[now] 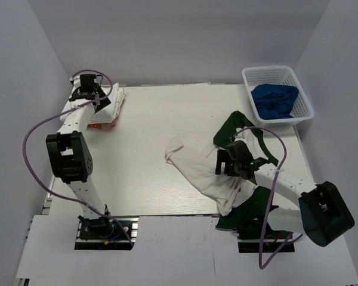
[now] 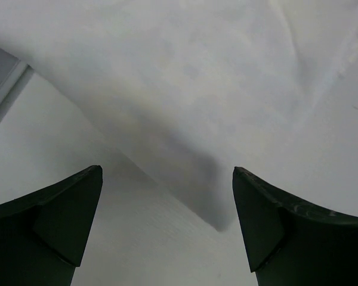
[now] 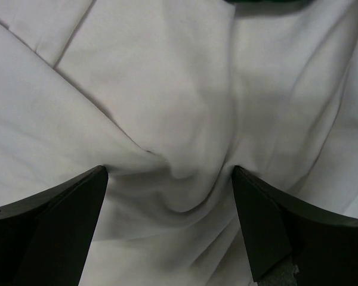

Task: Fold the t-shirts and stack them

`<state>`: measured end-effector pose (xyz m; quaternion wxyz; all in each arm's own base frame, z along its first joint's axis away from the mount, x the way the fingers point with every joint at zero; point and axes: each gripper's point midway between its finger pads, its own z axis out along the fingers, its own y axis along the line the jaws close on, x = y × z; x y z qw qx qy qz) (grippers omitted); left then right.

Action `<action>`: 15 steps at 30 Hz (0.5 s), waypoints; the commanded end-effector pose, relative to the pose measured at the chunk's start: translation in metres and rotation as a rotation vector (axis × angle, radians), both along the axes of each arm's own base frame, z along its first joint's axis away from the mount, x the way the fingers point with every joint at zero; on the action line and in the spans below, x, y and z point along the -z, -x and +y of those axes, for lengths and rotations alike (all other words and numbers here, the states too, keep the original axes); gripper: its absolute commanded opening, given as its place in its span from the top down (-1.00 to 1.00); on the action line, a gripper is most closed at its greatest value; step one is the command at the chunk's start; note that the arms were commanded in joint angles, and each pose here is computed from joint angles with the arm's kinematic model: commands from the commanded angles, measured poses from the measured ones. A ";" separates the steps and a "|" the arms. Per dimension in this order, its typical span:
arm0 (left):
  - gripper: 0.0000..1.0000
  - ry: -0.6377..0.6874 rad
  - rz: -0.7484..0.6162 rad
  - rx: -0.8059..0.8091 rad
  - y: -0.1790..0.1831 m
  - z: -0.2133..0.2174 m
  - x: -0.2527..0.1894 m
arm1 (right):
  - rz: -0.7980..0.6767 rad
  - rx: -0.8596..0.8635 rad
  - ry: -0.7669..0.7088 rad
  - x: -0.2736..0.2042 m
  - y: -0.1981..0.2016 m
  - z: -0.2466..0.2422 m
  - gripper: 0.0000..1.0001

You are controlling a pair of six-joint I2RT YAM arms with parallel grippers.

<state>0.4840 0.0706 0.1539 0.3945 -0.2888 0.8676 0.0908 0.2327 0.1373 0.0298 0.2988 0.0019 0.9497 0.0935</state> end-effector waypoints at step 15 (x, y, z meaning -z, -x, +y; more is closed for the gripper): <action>-0.98 0.151 0.027 -0.097 -0.070 0.087 0.090 | -0.054 0.016 0.038 -0.015 -0.045 0.011 -0.81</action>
